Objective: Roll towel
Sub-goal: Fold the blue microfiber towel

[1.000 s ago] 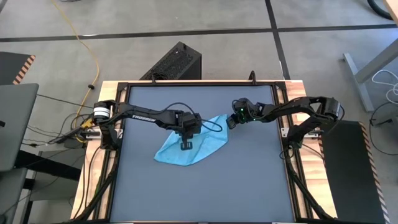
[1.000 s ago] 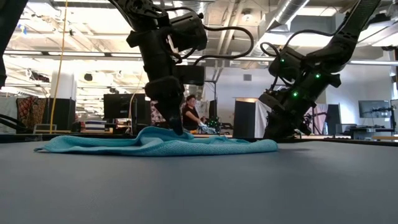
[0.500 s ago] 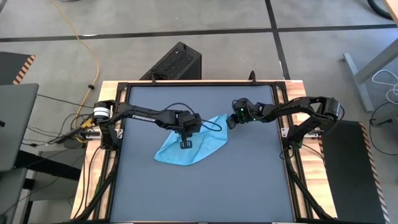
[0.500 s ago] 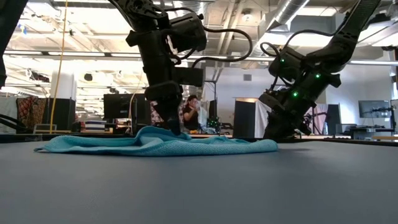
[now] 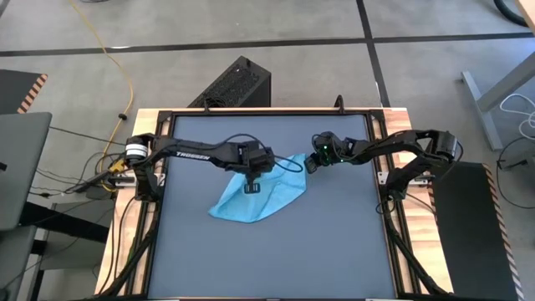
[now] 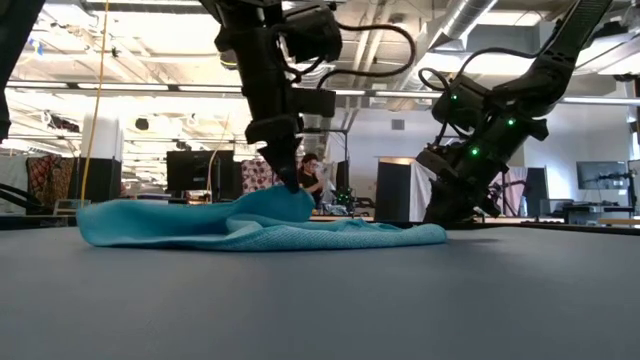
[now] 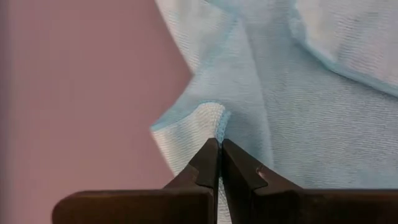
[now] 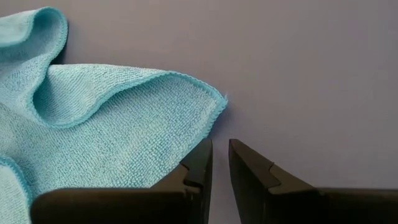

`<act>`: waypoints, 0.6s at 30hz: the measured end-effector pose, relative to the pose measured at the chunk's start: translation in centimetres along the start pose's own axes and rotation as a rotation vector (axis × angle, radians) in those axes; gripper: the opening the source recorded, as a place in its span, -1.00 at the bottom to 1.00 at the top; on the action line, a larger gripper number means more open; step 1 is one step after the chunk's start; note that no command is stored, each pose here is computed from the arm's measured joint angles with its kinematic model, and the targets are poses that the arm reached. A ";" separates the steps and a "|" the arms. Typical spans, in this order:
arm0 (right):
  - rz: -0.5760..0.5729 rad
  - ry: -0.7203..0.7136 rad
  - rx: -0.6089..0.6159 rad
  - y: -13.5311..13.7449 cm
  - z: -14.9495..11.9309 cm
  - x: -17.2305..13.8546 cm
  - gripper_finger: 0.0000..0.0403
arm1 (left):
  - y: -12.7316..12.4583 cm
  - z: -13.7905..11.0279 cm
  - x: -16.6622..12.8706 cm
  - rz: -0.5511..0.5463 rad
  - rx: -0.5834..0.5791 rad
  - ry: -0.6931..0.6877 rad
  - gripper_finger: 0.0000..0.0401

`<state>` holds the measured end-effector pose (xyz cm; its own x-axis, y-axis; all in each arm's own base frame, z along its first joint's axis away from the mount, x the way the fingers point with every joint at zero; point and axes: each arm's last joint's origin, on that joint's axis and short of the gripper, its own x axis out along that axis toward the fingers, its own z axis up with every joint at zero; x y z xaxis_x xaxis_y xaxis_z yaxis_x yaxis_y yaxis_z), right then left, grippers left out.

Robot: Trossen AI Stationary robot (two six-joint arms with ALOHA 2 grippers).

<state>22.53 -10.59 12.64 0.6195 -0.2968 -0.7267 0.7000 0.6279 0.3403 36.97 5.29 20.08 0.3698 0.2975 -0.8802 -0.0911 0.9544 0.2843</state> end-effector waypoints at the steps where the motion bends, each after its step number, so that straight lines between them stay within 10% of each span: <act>1: 0.000 0.000 0.000 0.0 0.0 0.0 -0.59 | 0.2 0.0 0.0 0.006 -0.002 0.005 -1.00; 18: 0.087 -0.028 0.109 0.3 0.6 0.0 -0.53 | 2.8 -2.4 0.4 0.114 -0.085 0.224 -1.00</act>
<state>22.94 -10.79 13.10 0.6880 -0.2659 -0.6753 0.6768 0.5708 0.4648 34.63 8.12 19.65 0.1398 0.3924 -0.9091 -0.2011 0.9102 0.3620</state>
